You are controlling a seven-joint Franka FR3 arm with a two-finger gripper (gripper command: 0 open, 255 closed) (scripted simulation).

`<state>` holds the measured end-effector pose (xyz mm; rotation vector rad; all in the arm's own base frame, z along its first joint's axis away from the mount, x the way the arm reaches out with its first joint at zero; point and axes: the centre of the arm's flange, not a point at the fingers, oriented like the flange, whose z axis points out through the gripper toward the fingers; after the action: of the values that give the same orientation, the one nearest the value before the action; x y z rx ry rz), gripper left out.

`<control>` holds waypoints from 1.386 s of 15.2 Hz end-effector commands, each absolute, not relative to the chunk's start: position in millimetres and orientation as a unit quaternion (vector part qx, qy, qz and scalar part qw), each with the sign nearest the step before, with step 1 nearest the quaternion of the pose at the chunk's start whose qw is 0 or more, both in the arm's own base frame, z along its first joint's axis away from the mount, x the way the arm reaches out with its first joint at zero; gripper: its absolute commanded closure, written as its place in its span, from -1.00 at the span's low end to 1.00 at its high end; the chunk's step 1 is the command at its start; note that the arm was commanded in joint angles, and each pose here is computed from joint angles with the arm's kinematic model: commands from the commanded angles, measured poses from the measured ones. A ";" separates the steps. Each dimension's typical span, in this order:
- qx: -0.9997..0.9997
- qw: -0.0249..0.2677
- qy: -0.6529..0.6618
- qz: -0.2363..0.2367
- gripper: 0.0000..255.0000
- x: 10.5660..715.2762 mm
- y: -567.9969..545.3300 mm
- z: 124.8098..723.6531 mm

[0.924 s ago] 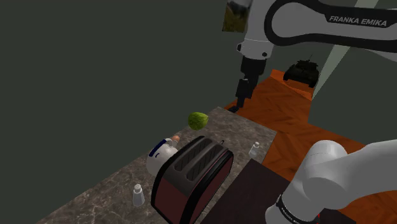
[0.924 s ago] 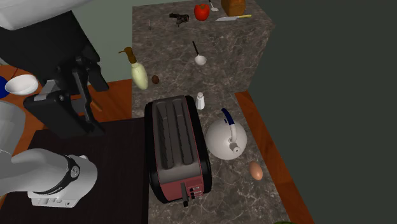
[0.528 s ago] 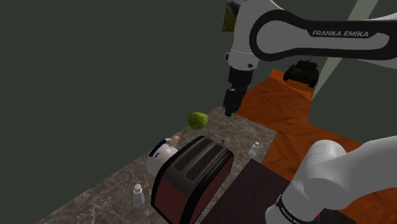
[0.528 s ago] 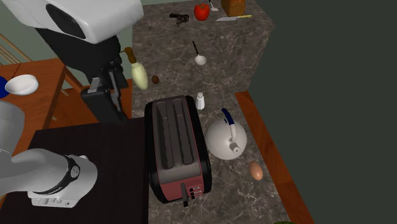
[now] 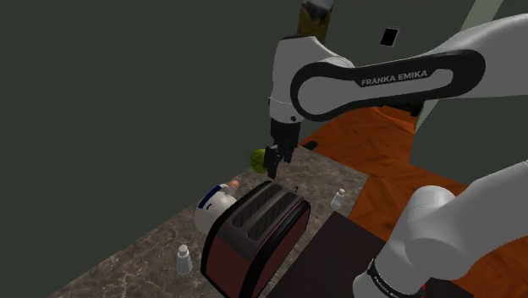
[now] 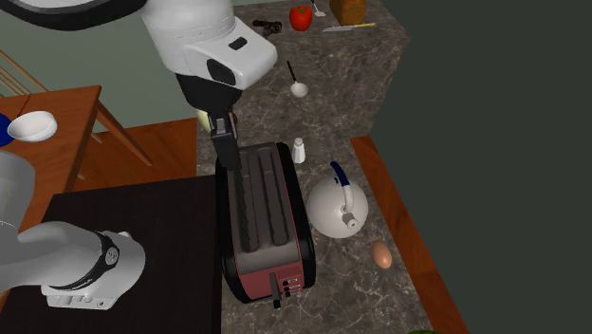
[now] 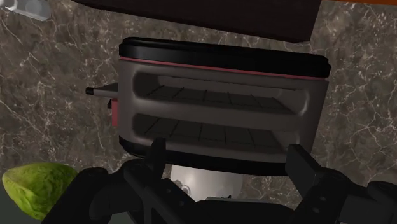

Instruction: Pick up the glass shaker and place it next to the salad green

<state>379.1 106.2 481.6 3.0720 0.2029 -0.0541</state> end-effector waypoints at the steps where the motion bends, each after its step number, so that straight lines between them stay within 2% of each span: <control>1: 0.997 0.032 0.067 -0.016 -1.00 388.3 123.2 464.4; 21: 0.996 0.042 0.078 -0.008 -1.00 492.3 284.9 282.2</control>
<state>487.4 275.8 295.7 3.0488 0.2381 -0.0267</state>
